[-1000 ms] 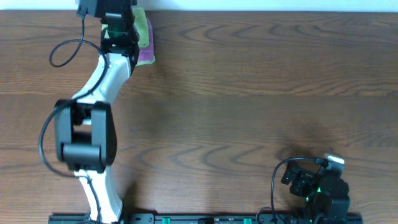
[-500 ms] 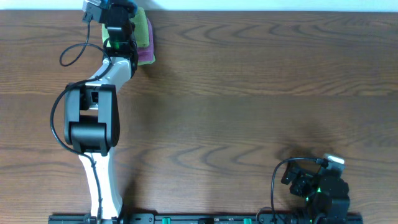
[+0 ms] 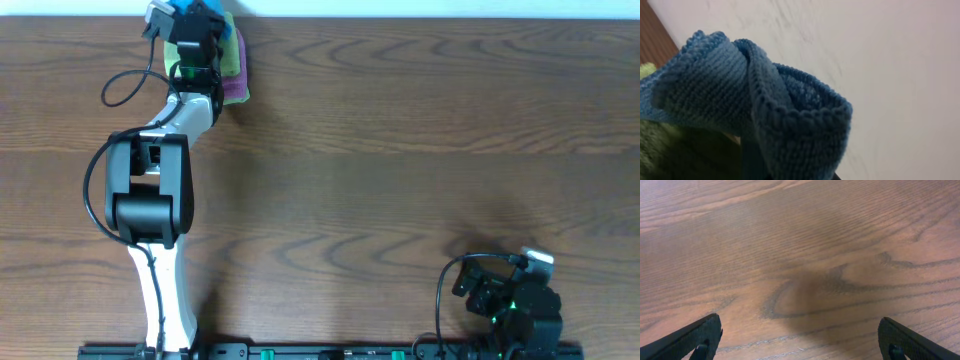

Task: Fold the cloth
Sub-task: 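Lower the blue cloth onto the stack and open the left gripper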

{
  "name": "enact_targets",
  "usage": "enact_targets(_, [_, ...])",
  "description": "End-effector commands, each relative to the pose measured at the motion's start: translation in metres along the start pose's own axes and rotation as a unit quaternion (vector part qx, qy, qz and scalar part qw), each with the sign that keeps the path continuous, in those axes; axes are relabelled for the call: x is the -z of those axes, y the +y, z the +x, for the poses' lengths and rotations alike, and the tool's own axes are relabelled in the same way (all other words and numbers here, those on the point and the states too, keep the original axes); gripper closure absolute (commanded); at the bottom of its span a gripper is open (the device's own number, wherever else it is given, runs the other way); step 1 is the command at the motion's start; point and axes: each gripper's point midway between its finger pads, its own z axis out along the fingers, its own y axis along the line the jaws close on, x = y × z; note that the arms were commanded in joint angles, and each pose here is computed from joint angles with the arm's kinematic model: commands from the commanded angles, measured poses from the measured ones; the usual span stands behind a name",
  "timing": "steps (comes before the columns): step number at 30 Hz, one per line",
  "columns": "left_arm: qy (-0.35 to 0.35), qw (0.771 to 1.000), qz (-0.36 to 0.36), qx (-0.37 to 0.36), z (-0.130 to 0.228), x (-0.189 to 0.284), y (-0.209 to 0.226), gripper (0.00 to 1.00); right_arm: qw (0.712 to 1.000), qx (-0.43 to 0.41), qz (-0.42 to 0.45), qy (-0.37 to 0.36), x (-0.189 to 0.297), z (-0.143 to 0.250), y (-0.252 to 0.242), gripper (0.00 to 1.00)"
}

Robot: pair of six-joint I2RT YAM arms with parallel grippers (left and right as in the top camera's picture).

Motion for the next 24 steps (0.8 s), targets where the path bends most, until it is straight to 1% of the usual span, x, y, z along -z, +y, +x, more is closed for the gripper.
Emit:
enact_targets(1, [0.024,1.000,0.012,0.005,0.010,-0.003,-0.008,0.94,1.000,-0.010,0.008,-0.002,-0.001,0.001,-0.003,0.01])
enact_targets(7, [0.037,0.998,-0.033,0.028,0.015,-0.002,0.014,0.94,1.000,-0.009,0.008,-0.002,-0.001,0.001,-0.003,0.01])
enact_targets(11, [0.040,0.997,-0.044,0.044,0.016,-0.002,0.020,0.94,1.000,-0.010,0.008,-0.002,-0.001,0.001,-0.003,0.01])
enact_targets(15, [0.043,0.996,-0.037,0.073,0.015,-0.001,0.014,0.94,1.000,-0.009,0.008,-0.002,-0.001,0.001,-0.003,0.01])
enact_targets(24, [0.050,0.995,-0.020,0.087,0.007,0.005,-0.008,0.94,1.000,-0.010,0.008,-0.002,-0.001,0.001,-0.003,0.01])
